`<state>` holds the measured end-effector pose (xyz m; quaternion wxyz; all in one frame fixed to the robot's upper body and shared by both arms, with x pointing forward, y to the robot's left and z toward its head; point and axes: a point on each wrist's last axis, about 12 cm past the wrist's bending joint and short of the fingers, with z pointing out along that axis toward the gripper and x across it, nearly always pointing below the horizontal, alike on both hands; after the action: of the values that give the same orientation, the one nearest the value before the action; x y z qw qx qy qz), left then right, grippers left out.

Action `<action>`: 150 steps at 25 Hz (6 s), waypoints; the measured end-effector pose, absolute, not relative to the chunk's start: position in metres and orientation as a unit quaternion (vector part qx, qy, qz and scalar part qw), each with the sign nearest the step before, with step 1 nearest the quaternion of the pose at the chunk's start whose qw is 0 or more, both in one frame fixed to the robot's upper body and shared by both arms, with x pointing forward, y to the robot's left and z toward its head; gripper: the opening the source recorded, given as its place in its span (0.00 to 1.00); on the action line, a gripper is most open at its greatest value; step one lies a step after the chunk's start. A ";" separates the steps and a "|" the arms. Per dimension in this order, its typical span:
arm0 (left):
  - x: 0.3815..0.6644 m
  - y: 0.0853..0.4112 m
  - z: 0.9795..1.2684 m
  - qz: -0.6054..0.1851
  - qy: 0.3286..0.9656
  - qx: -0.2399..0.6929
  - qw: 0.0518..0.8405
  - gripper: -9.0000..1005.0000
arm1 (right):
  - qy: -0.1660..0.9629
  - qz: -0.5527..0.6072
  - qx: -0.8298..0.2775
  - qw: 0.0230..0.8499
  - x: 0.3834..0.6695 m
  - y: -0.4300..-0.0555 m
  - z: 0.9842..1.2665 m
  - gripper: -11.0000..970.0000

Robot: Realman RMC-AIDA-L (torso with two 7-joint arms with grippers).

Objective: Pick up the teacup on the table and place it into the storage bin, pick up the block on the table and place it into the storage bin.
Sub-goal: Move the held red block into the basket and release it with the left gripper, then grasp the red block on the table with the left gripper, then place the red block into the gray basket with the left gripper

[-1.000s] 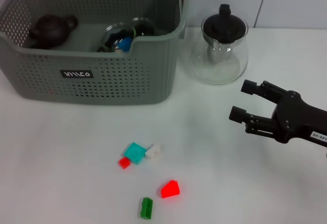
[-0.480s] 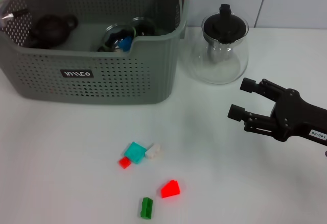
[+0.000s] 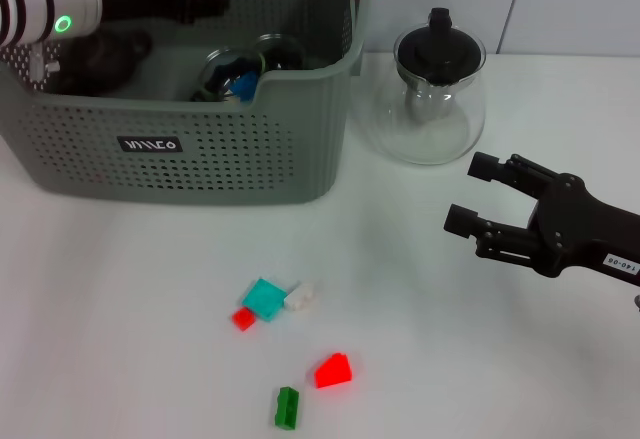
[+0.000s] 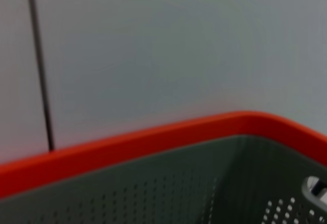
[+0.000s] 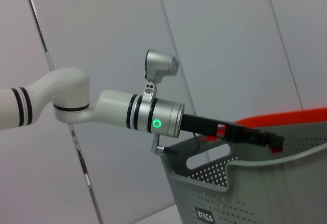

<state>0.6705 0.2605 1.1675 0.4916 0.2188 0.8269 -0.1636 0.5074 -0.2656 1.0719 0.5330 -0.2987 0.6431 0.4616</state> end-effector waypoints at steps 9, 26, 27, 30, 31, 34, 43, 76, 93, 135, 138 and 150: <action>0.664 0.263 1.164 -0.193 0.833 0.197 0.480 0.66 | 0.643 0.461 -0.299 0.533 0.508 -0.266 1.072 0.97; 0.653 0.279 1.168 -0.234 0.813 0.149 0.512 0.87 | 0.644 0.463 -0.299 0.530 0.505 -0.265 1.070 0.97; 0.650 0.281 1.170 -0.240 0.806 0.145 0.521 0.87 | 0.644 0.463 -0.299 0.530 0.505 -0.265 1.070 0.97; 0.635 0.289 1.179 -0.278 0.766 0.120 0.567 0.87 | 0.644 0.463 -0.298 0.530 0.505 -0.265 1.070 0.97; 0.631 0.292 1.181 -0.290 0.754 0.114 0.579 0.87 | 0.644 0.463 -0.298 0.531 0.505 -0.265 1.070 0.97; 0.605 0.309 1.183 -0.347 0.697 0.102 0.619 0.86 | 0.643 0.464 -0.297 0.532 0.505 -0.266 1.071 0.97; 0.511 0.341 1.133 -0.388 0.652 0.213 0.616 0.86 | 0.643 0.462 -0.299 0.533 0.509 -0.264 1.072 0.97; 0.451 0.285 0.992 -0.244 0.726 0.379 0.520 0.42 | 0.651 0.458 -0.291 0.531 0.510 -0.264 1.070 0.97; 0.453 0.273 0.984 -0.252 0.733 0.384 0.502 0.39 | 0.654 0.458 -0.288 0.529 0.509 -0.266 1.068 0.97; 0.484 0.351 1.124 -0.456 0.567 0.177 0.663 0.23 | 0.654 0.457 -0.289 0.529 0.508 -0.267 1.068 0.97; 0.518 0.361 1.156 -0.465 0.564 0.150 0.666 0.24 | 0.653 0.457 -0.290 0.530 0.508 -0.265 1.068 0.97; 0.644 0.302 1.197 -0.301 0.765 0.206 0.530 0.27 | 0.652 0.458 -0.290 0.530 0.509 -0.264 1.068 0.97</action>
<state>0.6443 0.3016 1.1974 0.5304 0.2065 0.7653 -0.3006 0.5092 -0.2637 1.0683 0.5300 -0.2902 0.6520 0.4580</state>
